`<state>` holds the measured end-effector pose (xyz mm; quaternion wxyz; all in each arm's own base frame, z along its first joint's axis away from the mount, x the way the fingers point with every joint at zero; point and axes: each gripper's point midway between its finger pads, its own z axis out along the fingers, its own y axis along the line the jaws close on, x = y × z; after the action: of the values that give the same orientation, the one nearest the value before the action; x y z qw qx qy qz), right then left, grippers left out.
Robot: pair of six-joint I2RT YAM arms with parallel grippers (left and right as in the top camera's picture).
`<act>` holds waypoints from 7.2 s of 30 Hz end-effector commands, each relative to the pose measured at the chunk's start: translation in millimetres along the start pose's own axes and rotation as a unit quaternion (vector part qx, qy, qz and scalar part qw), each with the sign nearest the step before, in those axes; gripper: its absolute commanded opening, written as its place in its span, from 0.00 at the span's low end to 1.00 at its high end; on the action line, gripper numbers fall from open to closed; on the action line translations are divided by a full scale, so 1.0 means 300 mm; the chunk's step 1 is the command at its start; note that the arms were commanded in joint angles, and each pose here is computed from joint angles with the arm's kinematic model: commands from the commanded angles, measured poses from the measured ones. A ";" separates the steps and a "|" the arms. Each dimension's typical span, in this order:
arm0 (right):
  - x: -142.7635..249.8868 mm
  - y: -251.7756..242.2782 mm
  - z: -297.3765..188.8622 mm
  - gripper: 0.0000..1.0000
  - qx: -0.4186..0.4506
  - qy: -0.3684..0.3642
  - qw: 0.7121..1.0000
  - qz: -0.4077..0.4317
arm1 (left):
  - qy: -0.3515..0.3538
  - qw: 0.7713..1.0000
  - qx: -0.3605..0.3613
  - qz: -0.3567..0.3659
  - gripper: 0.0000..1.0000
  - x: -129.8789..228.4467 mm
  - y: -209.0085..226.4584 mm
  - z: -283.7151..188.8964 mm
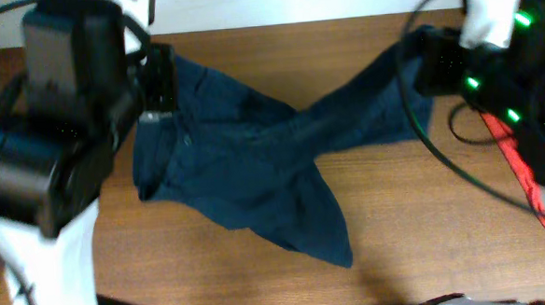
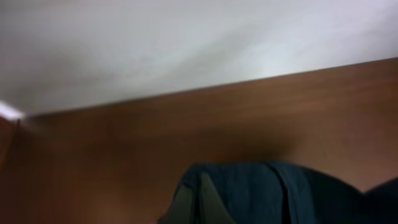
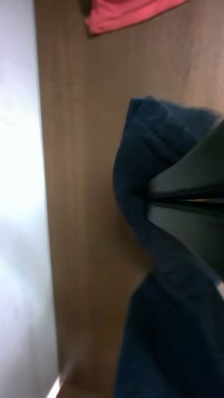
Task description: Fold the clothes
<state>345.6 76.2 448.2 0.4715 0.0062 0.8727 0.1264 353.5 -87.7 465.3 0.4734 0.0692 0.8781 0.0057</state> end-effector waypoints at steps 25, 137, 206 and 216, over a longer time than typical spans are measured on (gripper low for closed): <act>-0.066 -0.002 -0.482 0.04 0.001 -0.168 0.985 -0.029 | -0.090 0.987 0.133 -0.004 0.00 -0.021 -0.096 -0.345; 1.356 -0.046 0.351 0.90 -0.095 0.522 0.782 0.328 | 0.405 0.904 0.079 -0.116 0.53 1.180 0.146 0.816; 1.128 -0.356 0.401 0.93 0.072 0.465 0.859 0.201 | 0.355 0.914 0.191 -0.038 0.01 0.998 -0.116 0.709; 1.223 -0.208 0.384 0.90 -0.086 0.494 0.846 0.184 | 0.298 0.936 0.183 -0.034 0.01 0.880 -0.078 0.656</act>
<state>257.2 69.6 76.6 -0.0364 0.0911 0.9675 0.2331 370.9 -88.2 136.8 0.1728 0.1269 0.9651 -0.1505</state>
